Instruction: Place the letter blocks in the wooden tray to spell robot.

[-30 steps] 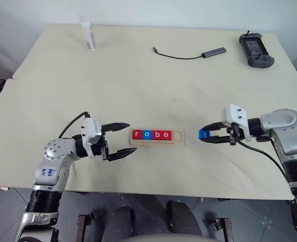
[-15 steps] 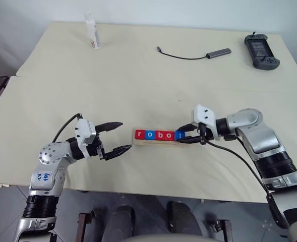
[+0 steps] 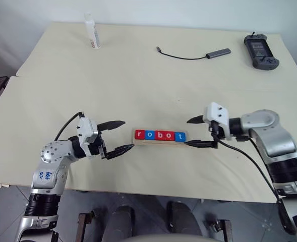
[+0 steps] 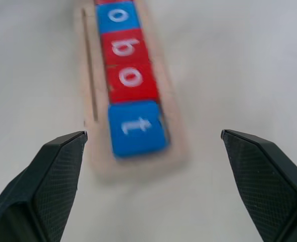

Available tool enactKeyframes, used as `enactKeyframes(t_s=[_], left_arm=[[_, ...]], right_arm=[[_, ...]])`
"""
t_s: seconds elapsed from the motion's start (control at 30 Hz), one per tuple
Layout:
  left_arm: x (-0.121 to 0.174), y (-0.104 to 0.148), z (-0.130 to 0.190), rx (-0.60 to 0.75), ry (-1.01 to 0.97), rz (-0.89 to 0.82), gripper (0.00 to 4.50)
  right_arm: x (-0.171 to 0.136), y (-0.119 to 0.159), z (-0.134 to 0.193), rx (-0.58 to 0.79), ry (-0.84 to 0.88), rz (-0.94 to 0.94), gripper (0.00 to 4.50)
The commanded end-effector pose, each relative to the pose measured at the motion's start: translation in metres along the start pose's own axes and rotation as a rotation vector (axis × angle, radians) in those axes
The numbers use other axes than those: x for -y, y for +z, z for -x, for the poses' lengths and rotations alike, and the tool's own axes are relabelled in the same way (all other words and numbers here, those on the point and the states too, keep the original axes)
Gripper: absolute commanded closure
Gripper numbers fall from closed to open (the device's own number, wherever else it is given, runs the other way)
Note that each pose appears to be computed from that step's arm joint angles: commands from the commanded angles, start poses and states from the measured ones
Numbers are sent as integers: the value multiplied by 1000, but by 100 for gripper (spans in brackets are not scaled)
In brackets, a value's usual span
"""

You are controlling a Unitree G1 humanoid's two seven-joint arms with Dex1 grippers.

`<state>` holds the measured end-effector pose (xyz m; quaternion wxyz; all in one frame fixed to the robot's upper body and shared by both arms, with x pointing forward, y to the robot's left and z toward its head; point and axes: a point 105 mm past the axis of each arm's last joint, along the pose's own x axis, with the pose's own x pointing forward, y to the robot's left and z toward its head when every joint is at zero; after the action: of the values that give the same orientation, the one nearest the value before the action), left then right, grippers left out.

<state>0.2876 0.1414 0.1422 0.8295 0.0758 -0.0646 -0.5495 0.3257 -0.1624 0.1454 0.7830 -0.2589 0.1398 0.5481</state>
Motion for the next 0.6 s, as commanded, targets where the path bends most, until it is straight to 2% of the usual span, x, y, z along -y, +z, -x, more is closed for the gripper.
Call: enactKeyframes(t_s=[0.03, 0.27, 0.37, 0.6], left_arm=[[1, 9, -4, 36, -22, -26, 0], [2, 8, -7, 38, -41, -21, 0], [4, 7, -9, 30, -67, -26, 0], [3, 8, -11, 30, -81, -28, 0]], right_arm=[[-10, 9, 13, 58, 9, 4, 97], [-36, 16, 0, 99, 105, -44, 349], [-31, 11, -14, 74, 80, -63, 447], [-21, 6, -26, 48, 49, -75, 447]])
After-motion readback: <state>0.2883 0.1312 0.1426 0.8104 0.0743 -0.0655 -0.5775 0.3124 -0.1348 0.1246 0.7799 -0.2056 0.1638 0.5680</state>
